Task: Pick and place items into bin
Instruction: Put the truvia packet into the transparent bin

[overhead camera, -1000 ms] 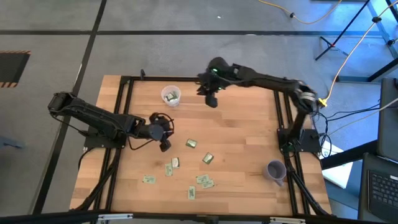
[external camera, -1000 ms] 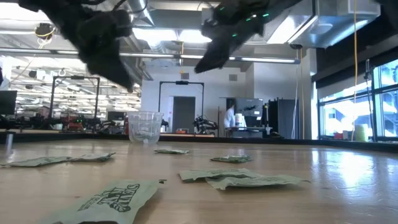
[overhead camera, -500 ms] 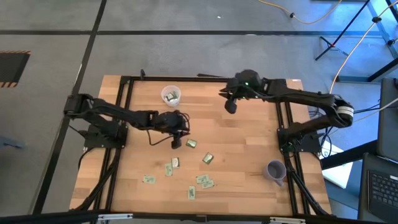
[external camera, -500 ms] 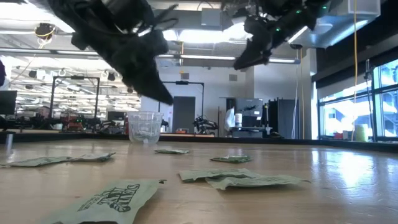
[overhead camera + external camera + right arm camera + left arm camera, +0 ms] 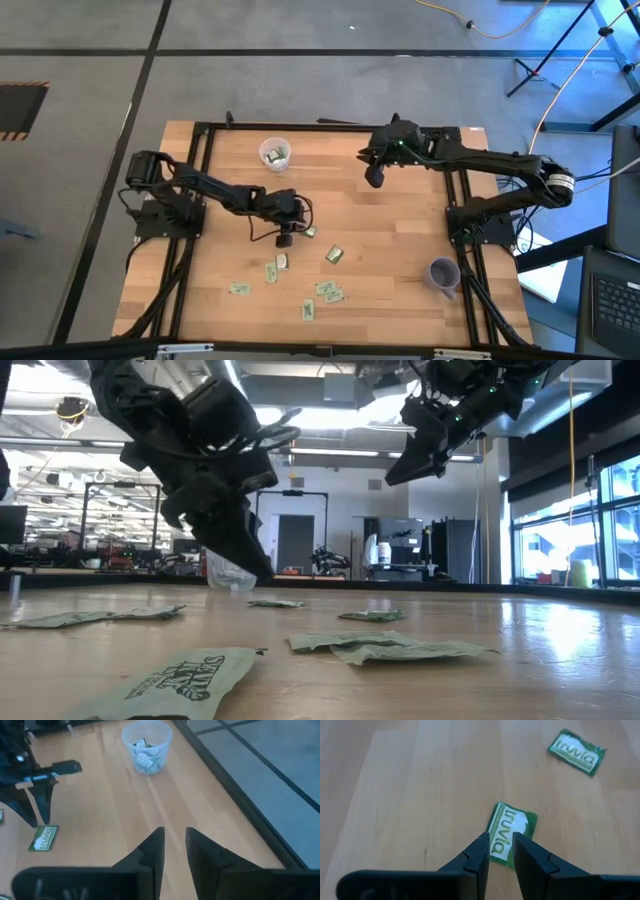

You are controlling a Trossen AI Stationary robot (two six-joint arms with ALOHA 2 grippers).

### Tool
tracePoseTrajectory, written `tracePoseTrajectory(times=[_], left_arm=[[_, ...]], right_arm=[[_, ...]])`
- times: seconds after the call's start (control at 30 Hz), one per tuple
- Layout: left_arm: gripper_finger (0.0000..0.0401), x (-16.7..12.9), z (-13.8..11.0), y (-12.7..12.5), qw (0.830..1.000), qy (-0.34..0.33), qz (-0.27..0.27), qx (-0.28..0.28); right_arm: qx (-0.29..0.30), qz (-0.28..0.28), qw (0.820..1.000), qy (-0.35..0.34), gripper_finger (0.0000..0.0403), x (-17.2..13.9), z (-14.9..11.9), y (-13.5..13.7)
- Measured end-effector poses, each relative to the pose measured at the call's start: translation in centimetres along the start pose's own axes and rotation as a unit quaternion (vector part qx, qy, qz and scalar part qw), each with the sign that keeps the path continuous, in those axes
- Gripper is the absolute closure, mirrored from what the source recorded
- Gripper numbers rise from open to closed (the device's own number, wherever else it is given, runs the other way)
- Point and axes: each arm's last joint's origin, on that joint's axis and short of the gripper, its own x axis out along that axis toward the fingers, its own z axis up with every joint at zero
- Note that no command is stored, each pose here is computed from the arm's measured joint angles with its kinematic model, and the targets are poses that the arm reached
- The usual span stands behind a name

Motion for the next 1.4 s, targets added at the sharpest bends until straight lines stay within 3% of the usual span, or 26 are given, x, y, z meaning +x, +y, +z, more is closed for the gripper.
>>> tracePoseTrajectory(times=[0.33, 0.67, 1.03, 1.4], left_arm=[[0.0277, 0.6, -0.1, 0.0, 1.000, -0.009, 0.003, -0.005], [0.0311, 0.7, -0.1, 0.1, 0.999, -0.009, 0.031, -0.004], [0.0306, 2.1, -1.2, -0.5, 1.000, 0.015, 0.023, 0.002], [0.0350, 2.2, -1.2, -0.5, 1.000, 0.015, 0.022, -0.003]], right_arm=[[0.001, 0.000, 1.000, -0.004, 0.0320, 0.0, 0.1, 0.0], [0.001, 0.000, 1.000, -0.004, 0.0320, 0.0, 0.1, 0.0], [0.002, 0.000, 1.000, -0.003, 0.0320, 0.0, 0.1, 0.0], [0.001, 0.000, 1.000, -0.003, 0.0320, 0.0, 0.1, 0.0]])
